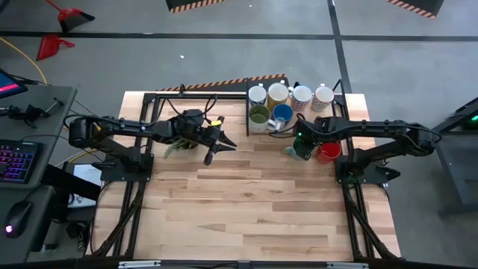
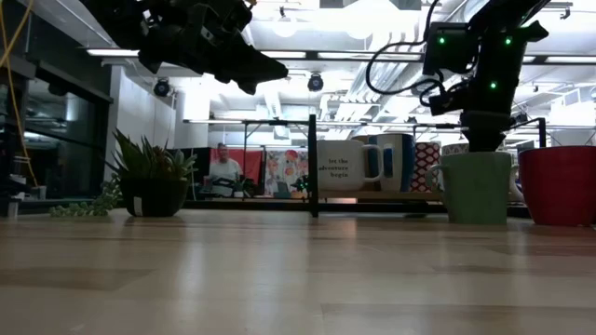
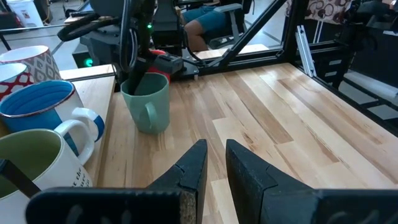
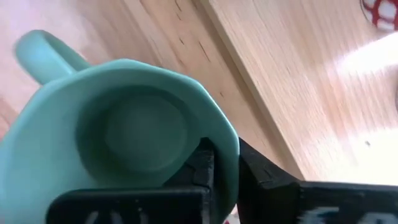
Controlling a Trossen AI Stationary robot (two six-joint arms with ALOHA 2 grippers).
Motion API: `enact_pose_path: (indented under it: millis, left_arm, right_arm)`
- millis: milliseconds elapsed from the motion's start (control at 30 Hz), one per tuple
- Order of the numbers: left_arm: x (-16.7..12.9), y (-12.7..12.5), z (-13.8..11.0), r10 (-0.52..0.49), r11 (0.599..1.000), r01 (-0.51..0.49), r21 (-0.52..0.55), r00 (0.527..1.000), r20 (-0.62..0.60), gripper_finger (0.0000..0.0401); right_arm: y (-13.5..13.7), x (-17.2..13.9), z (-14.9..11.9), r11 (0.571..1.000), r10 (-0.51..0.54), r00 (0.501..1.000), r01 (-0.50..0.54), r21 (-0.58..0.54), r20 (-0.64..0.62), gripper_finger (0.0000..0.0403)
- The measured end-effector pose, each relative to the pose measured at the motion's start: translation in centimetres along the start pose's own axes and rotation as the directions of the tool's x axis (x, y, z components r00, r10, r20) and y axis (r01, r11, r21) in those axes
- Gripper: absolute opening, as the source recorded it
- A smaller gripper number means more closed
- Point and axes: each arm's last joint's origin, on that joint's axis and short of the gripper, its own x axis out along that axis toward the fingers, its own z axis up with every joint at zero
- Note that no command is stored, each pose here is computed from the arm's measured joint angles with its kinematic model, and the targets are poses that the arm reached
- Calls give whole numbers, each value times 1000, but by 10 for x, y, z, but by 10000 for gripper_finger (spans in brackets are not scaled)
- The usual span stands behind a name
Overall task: Place coffee mugs
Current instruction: Put the green mug on the shelf
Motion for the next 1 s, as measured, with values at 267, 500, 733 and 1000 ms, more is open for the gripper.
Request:
enact_pose_path:
  millis: [267,500,733,1000]
  left_arm:
    - [0,0,0,0,1000,0,0,1000,-1,51]
    - [0,0,0,-1,1000,1,-1,1000,-3,51]
    - [0,-1,-3,-5,1000,5,-12,1000,-27,51]
    - [0,-1,-5,-11,1000,10,-22,999,-49,51]
  right_arm:
    - [1,-1,2,998,25,1000,-24,-52,17,5]
    - [1,0,2,991,32,999,-29,-131,20,3]
    - [2,0,3,931,63,998,-50,-361,24,1]
    - [6,0,7,821,157,986,-101,-563,52,0]
